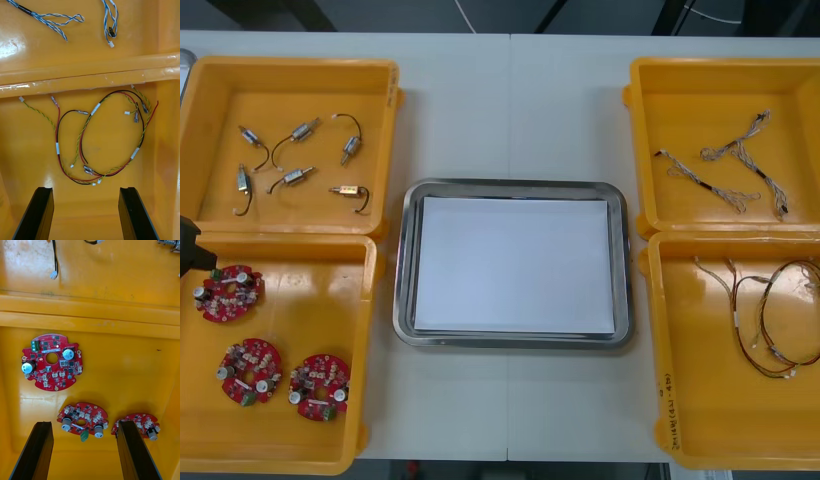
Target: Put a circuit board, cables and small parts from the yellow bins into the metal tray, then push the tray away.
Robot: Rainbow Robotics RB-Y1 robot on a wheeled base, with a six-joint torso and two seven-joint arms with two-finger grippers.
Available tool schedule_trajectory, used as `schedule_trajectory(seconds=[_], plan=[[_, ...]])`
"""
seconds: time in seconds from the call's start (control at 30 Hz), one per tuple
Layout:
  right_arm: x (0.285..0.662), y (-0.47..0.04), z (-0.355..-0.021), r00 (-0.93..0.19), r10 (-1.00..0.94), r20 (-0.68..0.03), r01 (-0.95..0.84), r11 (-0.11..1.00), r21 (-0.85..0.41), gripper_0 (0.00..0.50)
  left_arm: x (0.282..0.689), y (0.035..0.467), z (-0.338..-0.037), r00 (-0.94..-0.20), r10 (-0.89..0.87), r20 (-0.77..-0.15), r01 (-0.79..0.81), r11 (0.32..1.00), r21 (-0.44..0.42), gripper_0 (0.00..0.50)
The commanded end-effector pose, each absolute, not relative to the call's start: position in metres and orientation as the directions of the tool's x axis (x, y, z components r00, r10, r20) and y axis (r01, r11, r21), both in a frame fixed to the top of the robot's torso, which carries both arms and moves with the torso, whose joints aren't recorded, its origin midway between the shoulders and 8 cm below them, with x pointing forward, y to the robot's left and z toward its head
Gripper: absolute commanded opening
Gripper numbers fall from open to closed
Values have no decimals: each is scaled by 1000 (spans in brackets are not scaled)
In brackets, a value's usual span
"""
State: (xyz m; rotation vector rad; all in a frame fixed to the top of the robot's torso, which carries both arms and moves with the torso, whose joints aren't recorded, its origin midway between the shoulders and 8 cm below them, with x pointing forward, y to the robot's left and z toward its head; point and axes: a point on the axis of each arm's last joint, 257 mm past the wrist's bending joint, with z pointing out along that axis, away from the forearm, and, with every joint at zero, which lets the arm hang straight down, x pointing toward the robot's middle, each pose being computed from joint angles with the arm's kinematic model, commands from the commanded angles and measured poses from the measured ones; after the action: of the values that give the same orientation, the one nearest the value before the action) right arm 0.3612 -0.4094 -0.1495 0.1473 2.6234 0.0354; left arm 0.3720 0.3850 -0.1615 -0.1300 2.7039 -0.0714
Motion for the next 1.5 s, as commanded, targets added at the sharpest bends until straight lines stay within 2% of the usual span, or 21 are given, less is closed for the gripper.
schedule_trajectory(seconds=[0.03,0.23,0.47,0.87,1.23,1.5], plan=[[359,-419,-147,-858,152,-491,150,988,43,500,366,400,-156,-912,3,-411,-4,1000,18,500],[356,-426,-149,-857,157,-491,165,986,28,500,365,403,-156,-914,11,-406,-1,1000,30,500],[337,-443,-157,-861,196,-470,206,978,31,500,361,413,-167,-932,3,-362,-11,999,37,500],[321,-458,-157,-842,262,-471,266,962,60,500,386,429,-182,-917,-20,-399,-29,999,18,500],[300,-469,-183,-829,357,-430,359,930,80,500,393,459,-192,-918,40,-394,16,998,65,500],[294,-467,-209,-807,461,-369,441,886,144,500,404,468,-205,-912,89,-400,53,994,101,500]])
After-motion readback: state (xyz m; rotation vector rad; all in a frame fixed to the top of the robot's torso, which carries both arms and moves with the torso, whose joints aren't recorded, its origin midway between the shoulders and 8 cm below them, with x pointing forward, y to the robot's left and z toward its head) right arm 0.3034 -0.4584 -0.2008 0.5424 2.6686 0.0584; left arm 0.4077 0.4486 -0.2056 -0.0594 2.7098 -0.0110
